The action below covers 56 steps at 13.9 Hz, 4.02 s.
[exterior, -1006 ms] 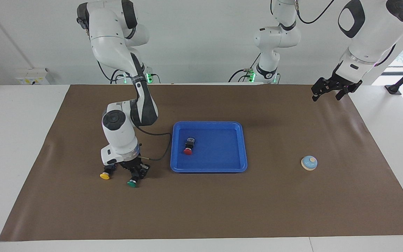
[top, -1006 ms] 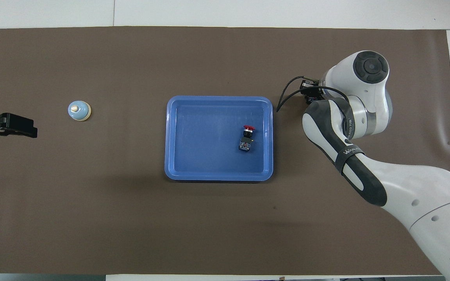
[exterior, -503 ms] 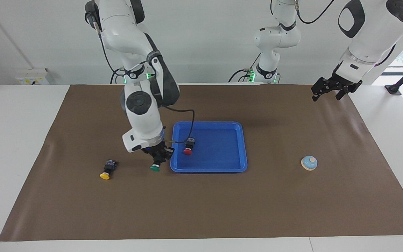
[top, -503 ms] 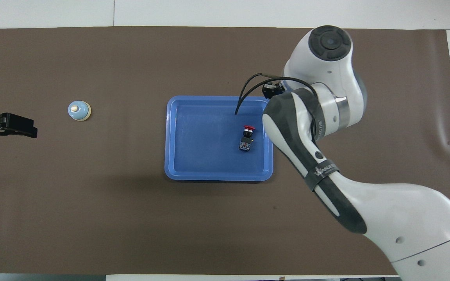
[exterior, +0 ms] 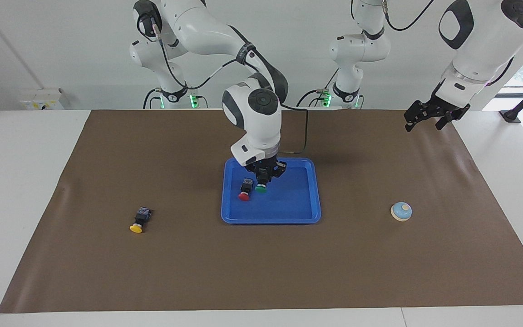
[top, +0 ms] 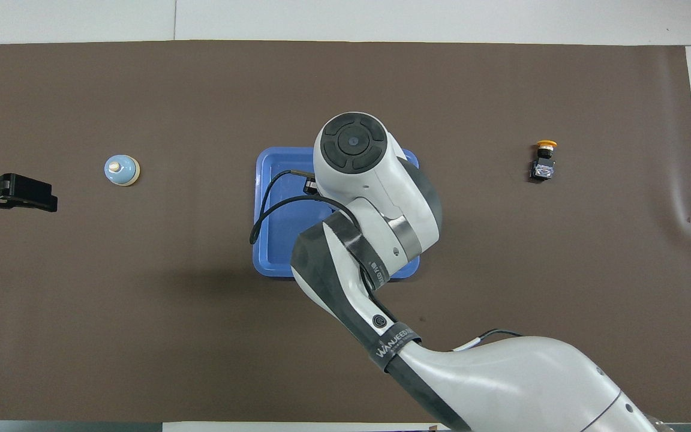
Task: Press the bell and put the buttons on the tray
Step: 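Place the green button in the tray beside the red one, then move the right gripper to the yellow-capped button and grasp it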
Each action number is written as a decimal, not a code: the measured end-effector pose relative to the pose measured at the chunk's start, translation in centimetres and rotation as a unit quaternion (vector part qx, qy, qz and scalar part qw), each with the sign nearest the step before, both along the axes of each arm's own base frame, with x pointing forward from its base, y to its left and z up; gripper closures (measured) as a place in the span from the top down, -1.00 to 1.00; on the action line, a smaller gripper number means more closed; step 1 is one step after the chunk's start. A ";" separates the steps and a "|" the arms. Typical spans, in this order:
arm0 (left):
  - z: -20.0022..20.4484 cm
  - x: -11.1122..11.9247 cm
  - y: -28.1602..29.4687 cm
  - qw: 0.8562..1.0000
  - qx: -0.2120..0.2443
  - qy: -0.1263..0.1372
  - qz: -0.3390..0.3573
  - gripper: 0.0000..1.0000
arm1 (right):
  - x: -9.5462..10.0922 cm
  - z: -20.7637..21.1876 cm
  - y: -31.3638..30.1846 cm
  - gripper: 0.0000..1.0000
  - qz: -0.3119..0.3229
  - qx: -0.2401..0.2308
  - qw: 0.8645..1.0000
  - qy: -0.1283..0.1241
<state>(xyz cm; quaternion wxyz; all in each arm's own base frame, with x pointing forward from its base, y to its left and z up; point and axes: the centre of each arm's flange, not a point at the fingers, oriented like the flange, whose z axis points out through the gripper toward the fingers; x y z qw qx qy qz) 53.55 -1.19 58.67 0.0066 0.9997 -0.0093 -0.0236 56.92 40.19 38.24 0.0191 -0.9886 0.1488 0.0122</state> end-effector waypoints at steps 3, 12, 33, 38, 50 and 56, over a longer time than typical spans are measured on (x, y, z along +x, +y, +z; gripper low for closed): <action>0.0 0.0 0.0 1.000 0.000 0.000 0.000 1.00 | -1.3 -4.2 1.1 -0.19 0.002 0.003 1.000 -0.005; 0.0 0.0 0.0 1.000 0.000 0.000 0.000 1.00 | -3.3 -7.4 0.6 -0.08 -0.016 0.012 1.000 -0.018; 0.0 0.0 0.0 1.000 0.000 0.000 0.000 1.00 | 8.3 4.2 -37.7 1.00 0.017 -0.022 1.000 0.000; 0.0 0.0 0.0 1.000 0.000 0.000 0.000 1.00 | 6.1 -2.5 -43.0 1.00 0.027 -0.023 0.999 -0.025; 0.0 0.0 0.0 1.000 0.000 0.000 0.000 1.00 | 4.7 -9.7 -43.0 0.99 0.037 -0.027 0.996 -0.074; 0.0 0.0 0.0 1.000 0.000 0.000 0.000 1.00 | 4.6 -9.6 -43.0 -0.02 0.038 -0.027 0.996 -0.077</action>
